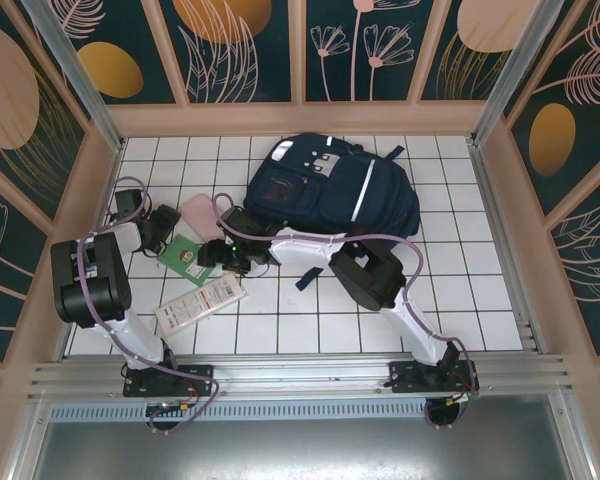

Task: Pack books, pencil case, and school supplies into a backpack

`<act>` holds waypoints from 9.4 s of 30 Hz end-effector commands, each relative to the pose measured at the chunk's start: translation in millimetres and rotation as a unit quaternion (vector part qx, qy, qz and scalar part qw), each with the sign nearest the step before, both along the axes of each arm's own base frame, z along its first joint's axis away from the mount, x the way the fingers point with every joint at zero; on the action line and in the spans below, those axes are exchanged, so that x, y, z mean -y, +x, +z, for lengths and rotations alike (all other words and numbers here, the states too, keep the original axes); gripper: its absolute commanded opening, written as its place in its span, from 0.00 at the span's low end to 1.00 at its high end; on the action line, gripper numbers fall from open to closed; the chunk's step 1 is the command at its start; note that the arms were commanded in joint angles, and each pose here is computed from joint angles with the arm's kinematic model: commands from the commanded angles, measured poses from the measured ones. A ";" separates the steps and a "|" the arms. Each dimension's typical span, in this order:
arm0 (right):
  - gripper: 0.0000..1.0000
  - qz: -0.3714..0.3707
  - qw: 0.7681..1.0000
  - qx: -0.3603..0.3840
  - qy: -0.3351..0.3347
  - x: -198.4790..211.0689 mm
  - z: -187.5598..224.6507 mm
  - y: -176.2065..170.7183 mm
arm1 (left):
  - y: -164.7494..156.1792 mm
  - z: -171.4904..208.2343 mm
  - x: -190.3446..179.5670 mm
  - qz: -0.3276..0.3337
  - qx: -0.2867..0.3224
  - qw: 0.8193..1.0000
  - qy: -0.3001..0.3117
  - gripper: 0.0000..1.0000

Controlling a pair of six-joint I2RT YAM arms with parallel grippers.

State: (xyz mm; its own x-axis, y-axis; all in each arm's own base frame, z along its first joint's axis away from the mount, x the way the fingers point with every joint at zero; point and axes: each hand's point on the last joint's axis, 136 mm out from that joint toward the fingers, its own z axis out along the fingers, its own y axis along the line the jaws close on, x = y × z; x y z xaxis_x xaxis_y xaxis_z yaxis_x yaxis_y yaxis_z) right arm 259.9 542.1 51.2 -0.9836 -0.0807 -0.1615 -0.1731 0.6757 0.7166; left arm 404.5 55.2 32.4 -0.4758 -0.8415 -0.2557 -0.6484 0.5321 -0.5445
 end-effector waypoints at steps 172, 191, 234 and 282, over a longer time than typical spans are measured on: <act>0.20 -0.038 0.957 -0.028 0.287 -14.7 172.0 27.7 | -5.1 178.6 -14.1 0.038 0.161 0.984 0.057 0.77; 0.22 -0.110 0.940 0.070 0.316 94.3 264.7 54.7 | -5.6 223.0 115.8 -0.143 0.264 0.927 -0.226 0.81; 0.40 -0.142 0.933 0.026 0.329 111.7 245.8 65.9 | -8.8 224.9 145.3 -0.132 0.286 0.913 -0.261 0.12; 0.99 -0.151 0.879 0.075 0.447 130.0 274.3 51.0 | -45.2 348.2 155.8 -0.122 0.400 0.856 -0.306 0.00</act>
